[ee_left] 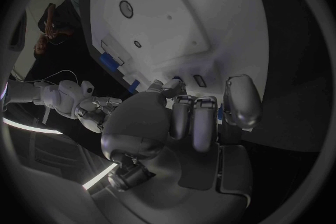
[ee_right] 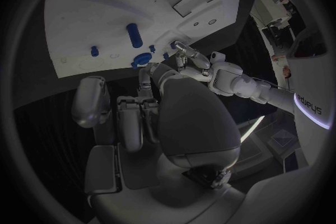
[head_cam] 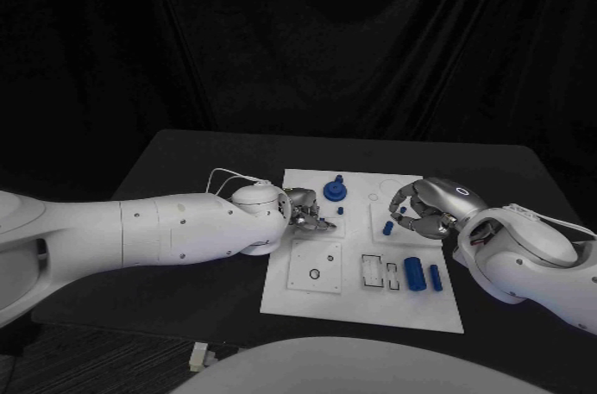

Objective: Assemble the parts on the task board

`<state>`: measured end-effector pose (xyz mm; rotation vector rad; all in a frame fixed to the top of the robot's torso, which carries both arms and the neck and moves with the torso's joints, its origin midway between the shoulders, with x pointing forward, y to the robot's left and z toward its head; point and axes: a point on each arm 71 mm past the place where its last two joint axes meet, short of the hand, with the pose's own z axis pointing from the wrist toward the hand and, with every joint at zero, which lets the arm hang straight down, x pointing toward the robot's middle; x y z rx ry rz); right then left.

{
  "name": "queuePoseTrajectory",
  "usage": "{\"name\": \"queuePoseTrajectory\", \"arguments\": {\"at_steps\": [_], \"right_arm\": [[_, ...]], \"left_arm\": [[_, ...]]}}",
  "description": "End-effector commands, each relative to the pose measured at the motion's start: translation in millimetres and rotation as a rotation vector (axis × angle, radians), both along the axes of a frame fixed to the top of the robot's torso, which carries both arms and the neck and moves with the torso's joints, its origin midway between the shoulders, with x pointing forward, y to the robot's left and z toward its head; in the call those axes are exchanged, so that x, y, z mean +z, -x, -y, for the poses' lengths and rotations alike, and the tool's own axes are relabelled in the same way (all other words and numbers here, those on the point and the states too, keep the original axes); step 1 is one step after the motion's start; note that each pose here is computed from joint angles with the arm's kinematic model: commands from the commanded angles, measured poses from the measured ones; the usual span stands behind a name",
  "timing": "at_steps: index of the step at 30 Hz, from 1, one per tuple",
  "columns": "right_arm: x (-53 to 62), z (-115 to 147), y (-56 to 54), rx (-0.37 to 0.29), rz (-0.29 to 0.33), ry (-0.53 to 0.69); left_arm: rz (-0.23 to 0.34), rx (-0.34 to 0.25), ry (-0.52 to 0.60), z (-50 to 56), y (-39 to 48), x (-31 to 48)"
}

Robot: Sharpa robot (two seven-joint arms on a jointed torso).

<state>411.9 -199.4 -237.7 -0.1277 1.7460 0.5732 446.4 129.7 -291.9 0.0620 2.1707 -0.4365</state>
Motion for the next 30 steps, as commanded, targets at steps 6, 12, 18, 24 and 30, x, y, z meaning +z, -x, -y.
{"name": "queuePoseTrajectory", "arguments": {"at_steps": [6,12,18,24,30], "right_arm": [[0.8,5,1.2,-0.014,0.01,0.0],[2.2,10,2.0,-0.026,0.014,-0.001],[11.0,17,0.4,-0.035,0.048,-0.014],[26.5,18,-1.2,-0.022,0.113,-0.042],[37.3,15,-1.5,0.001,0.167,-0.07]], "left_arm": [[0.094,-0.012,0.13,2.6,5.3,17.3],[0.145,-0.034,0.156,-2.6,1.9,44.9],[0.143,-0.082,0.13,-16.1,-7.6,91.1],[-0.045,-0.069,0.037,-33.4,-20.6,119.1],[-0.231,-0.053,-0.086,-44.9,-42.7,129.0]]}}
